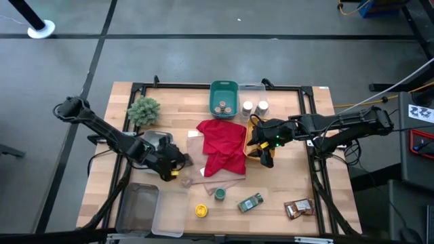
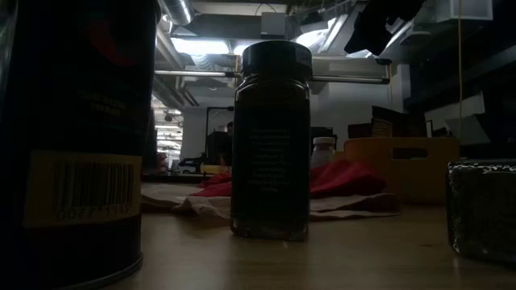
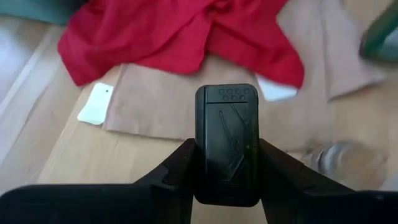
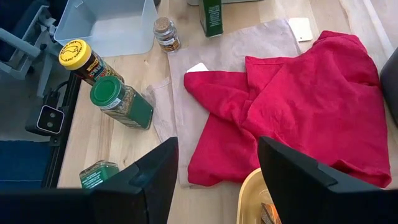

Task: Sort spices by type
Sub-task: Put the green seasoning can into the white bin

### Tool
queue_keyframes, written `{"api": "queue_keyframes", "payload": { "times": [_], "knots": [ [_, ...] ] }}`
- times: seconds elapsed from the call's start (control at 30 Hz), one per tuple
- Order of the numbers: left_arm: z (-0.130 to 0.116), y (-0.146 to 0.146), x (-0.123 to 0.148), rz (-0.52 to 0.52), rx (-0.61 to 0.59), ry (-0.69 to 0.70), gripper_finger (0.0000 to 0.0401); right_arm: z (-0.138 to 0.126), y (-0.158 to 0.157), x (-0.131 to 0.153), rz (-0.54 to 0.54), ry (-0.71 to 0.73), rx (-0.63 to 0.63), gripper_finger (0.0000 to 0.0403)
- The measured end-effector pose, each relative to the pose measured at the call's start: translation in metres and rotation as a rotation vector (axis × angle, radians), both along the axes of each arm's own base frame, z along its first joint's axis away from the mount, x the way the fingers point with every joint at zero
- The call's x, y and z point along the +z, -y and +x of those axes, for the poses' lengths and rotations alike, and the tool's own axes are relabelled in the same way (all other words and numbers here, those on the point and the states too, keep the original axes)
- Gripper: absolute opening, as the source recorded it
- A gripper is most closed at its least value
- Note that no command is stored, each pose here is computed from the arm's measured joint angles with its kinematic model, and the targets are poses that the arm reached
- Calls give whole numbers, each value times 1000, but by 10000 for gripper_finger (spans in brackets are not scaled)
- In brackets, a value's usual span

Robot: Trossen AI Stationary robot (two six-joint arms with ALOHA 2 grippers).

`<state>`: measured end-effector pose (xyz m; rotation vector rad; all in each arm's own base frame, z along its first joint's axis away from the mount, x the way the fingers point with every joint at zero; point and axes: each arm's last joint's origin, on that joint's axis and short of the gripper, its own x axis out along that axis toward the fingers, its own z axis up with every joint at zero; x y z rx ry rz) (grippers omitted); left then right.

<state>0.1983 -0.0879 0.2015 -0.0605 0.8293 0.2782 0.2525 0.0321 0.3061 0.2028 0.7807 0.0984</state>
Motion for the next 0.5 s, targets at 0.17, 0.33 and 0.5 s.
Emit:
{"api": "queue_keyframes", "payload": {
  "times": [0.17, 0.33, 0.5],
  "knots": [
    [5, 3, 25, -35, 11, 52, 119, 0, 0, 0, 0, 0, 0, 221],
    [-2, -1, 61, -35, 11, 54, 121, 0, 0, 0, 0, 0, 0, 221],
    [-24, -12, 96, -79, 101, 19, 126, 0, 0, 0, 0, 0, 0, 221]
  ]
}}
